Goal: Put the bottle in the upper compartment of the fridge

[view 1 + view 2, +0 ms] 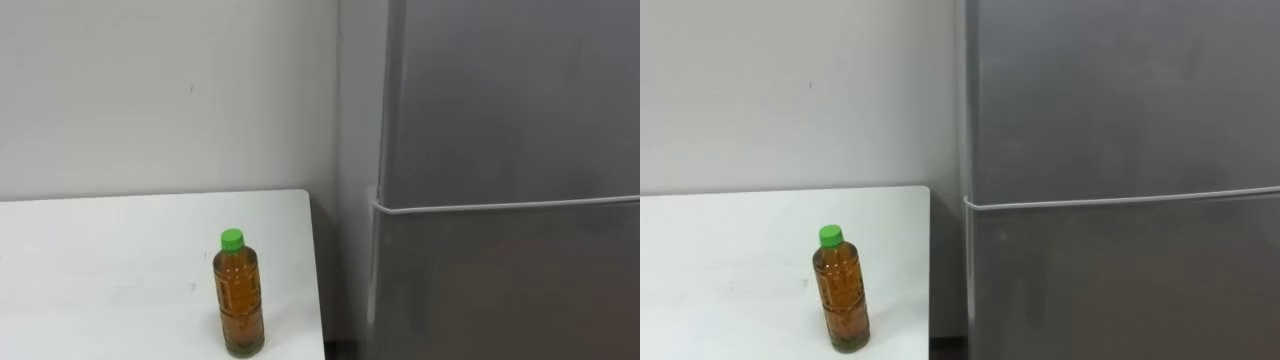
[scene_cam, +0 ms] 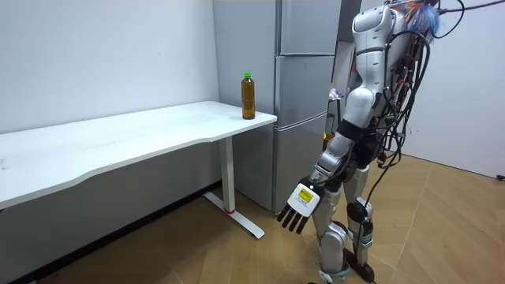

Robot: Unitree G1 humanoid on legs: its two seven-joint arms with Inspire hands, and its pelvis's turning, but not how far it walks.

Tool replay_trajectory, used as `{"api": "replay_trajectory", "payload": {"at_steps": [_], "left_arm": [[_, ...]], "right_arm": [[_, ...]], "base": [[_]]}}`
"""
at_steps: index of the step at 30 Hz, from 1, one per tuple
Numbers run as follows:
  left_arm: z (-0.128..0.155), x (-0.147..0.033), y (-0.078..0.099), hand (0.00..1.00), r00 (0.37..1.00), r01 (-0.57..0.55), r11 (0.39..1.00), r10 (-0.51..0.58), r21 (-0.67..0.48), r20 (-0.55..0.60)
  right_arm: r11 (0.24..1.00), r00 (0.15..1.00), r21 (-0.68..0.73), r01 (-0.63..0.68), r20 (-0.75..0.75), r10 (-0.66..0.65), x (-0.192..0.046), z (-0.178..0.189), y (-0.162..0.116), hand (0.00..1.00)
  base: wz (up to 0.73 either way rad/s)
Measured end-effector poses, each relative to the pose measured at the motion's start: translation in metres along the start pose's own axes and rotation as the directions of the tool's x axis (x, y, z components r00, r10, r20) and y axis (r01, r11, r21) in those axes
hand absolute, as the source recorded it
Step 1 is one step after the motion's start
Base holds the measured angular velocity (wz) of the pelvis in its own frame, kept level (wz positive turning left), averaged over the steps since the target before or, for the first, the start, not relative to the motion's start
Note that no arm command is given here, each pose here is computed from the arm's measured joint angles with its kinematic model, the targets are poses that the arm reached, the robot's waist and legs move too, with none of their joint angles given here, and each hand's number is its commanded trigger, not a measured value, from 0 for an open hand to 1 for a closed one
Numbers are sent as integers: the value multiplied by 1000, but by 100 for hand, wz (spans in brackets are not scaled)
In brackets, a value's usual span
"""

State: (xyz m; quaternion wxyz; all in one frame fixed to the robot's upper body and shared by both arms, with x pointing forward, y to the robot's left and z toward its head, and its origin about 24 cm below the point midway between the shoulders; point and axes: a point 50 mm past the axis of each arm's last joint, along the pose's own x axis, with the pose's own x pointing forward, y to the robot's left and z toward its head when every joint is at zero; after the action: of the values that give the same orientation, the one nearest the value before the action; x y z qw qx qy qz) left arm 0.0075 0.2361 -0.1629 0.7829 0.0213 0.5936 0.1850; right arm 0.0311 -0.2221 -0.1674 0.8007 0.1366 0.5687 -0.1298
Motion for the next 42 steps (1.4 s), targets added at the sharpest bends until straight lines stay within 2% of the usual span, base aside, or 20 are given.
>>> {"api": "replay_trajectory", "payload": {"at_steps": [21,29,32,37,39,42], "left_arm": [[-1,0,0,0,1000,7,1000,-7,-1,-2],[2,0,3,0,999,-30,999,30,-21,11],[10,-1,8,0,996,-73,995,76,-63,42],[39,-1,17,0,981,-106,965,141,-239,133],[47,-2,18,0,975,-103,955,152,-277,163],[77,-11,25,0,938,-88,929,199,-359,285]], "right_arm": [[1000,1000,18,4,2,-4,0,-1,-1,0],[1000,1000,16,4,4,-4,0,0,-1,0],[1000,1000,17,4,9,-4,0,1,-2,0],[1000,1000,25,16,21,-16,-1,5,-8,0],[999,1000,30,20,22,-21,-2,5,-11,0],[997,998,74,37,41,-40,-6,3,-19,0]], "base": [[0],[0],[0],[1],[0],[4]]}}
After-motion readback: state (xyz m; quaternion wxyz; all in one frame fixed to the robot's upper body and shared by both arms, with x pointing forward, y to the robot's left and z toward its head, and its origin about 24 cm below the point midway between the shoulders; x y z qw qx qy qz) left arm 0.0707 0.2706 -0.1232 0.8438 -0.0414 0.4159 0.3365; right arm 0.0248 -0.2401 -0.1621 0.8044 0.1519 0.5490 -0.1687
